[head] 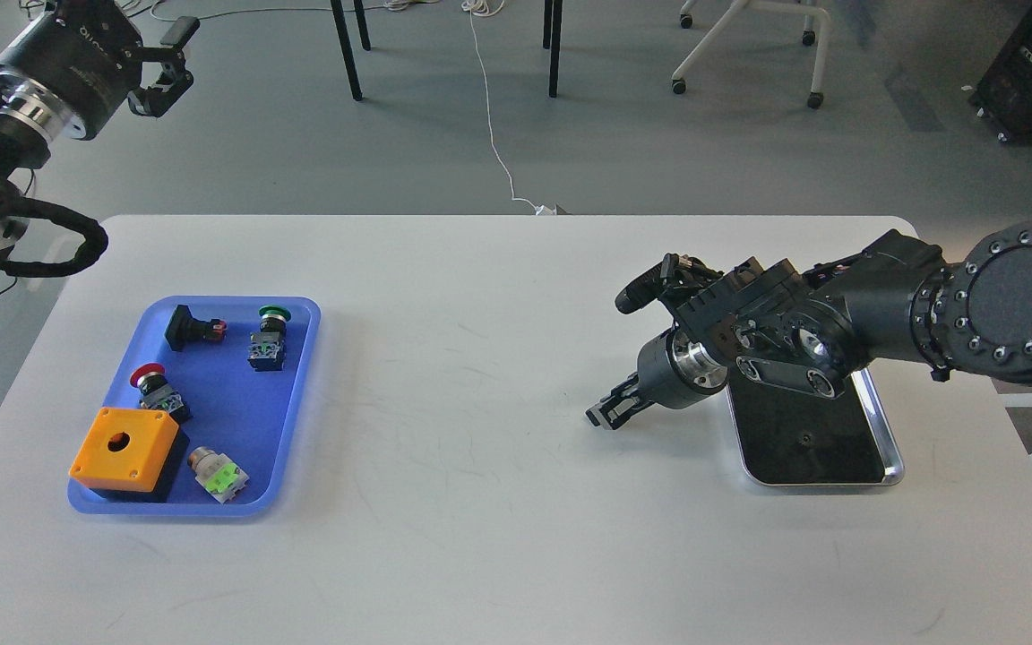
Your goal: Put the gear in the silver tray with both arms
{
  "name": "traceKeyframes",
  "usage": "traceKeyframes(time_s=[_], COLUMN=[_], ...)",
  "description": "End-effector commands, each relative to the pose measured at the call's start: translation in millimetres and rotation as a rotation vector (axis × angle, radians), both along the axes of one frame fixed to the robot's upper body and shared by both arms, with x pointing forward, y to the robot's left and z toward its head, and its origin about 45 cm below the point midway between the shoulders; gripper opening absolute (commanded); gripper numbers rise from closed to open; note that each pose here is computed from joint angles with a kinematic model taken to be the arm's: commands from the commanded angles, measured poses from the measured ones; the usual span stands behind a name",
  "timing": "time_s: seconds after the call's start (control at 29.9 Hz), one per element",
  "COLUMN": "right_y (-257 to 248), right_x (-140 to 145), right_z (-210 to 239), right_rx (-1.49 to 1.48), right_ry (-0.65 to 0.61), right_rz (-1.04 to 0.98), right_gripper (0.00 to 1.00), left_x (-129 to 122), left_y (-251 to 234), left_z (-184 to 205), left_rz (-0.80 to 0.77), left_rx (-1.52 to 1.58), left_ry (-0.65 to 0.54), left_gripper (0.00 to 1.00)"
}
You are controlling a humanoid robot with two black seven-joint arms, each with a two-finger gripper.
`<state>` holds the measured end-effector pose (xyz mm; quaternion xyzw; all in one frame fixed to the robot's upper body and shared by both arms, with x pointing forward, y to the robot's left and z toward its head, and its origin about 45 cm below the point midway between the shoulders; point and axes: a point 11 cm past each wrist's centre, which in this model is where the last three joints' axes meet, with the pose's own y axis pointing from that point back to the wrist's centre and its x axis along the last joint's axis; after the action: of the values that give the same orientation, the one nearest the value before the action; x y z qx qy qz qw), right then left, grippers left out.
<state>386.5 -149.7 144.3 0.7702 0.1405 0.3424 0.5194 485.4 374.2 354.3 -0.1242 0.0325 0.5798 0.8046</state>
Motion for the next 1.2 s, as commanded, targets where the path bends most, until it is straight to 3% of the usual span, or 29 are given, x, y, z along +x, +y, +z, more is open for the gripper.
traceKeyframes(time_s=[0.0,0.23,0.5,0.77,1.17], right_y=[3,22,-92,-209,-233], right_x=[6,24,29,3,2], right_z=[9,57,94,71,25], right_rx=[0.001,0.008,-0.091,-0.168,-0.124], right_ry=[-0.02,-0.105,-0.141,-0.115,-0.17], right_rz=[0.007,0.054,-0.042,-0.219,-0.294], right_gripper=[0.21,0.21,0.21,0.21,0.24], left_x=[0,-2,-1,-1,0], left_y=[1,8,6,5,-4], left_z=[1,4,4,4,0], left_rz=[0.002,0.014,0.008,0.006,-0.01], left_rx=[0.002,0.008,0.005,0.004,0.003], left_ry=[-0.001,-0.005,-0.006,-0.006,0.001], left_gripper=[0.98,0.98,0.98,0.98,0.98])
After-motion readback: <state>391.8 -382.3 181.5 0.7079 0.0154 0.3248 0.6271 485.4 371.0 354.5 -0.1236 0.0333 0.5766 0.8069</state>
